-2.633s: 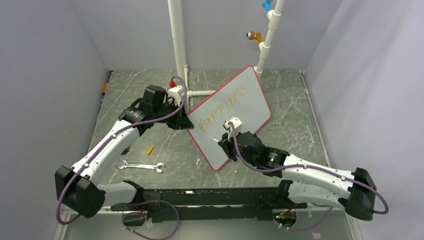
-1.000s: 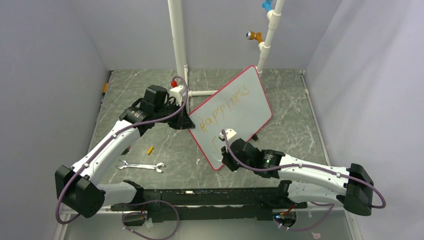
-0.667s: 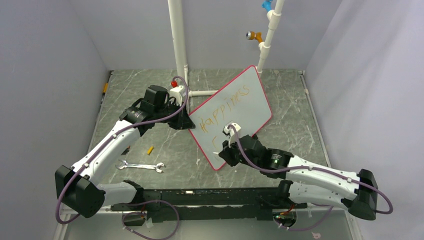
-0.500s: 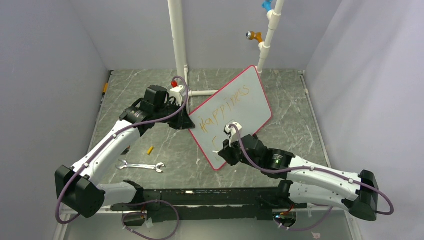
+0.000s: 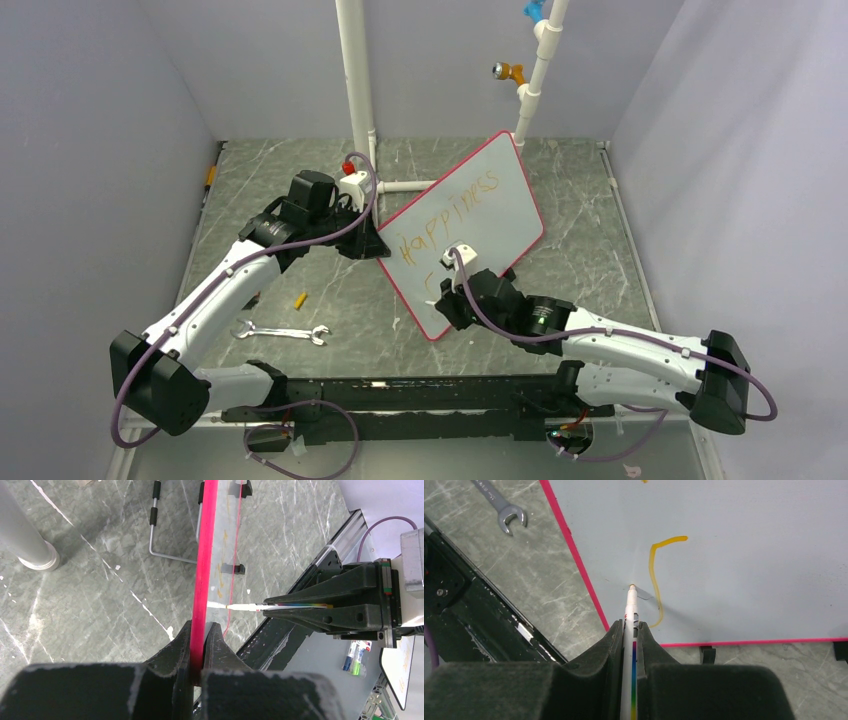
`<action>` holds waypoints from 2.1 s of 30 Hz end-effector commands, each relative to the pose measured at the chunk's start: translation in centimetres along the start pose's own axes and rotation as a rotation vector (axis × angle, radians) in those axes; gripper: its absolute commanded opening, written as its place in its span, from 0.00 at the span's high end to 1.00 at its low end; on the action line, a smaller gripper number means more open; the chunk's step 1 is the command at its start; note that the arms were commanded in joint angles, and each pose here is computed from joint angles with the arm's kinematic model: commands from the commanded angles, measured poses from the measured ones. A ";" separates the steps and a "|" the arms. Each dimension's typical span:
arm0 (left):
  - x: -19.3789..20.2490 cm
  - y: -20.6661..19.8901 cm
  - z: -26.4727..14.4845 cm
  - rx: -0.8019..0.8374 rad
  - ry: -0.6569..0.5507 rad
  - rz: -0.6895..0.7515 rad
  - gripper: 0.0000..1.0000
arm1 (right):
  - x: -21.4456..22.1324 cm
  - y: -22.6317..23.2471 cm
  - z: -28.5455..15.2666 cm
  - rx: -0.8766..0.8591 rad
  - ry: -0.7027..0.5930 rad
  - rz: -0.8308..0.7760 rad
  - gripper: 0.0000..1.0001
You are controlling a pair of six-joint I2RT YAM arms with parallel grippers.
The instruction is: Write a sentence on the whiteboard
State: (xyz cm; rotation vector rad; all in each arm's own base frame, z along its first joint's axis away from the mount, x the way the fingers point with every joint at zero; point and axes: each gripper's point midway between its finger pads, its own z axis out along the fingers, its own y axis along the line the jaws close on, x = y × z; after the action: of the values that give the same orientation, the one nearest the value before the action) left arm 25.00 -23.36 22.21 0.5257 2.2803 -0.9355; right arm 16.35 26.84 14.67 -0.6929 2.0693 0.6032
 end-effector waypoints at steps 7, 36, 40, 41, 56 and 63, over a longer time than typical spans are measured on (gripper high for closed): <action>1.7 8.3 -0.5 -0.374 0.078 0.194 1.00 | -2.1 -2.1 -0.1 0.139 -0.084 0.032 1.00; 1.6 8.3 -0.5 -0.375 0.074 0.195 1.00 | -4.6 -3.5 -1.4 0.203 -0.158 0.017 1.00; 1.7 8.3 -0.5 -0.375 0.077 0.196 1.00 | -4.6 -3.5 -0.8 0.201 -0.151 0.009 1.00; 1.7 8.3 -0.5 -0.375 0.078 0.196 1.00 | -4.5 -3.5 -0.7 0.201 -0.147 0.007 1.00; 1.8 8.4 -0.4 -0.377 0.082 0.194 1.00 | -0.9 -3.5 -0.1 0.166 -0.057 0.013 1.00; 1.7 8.4 -0.3 -0.376 0.084 0.194 1.00 | 0.4 -3.4 -0.5 0.148 -0.035 0.041 1.00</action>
State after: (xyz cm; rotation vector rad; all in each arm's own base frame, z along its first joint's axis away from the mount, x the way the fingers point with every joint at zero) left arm 25.04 -23.37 22.19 0.5230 2.2809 -0.9300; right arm 18.65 23.77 13.90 -0.5759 2.0704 0.4206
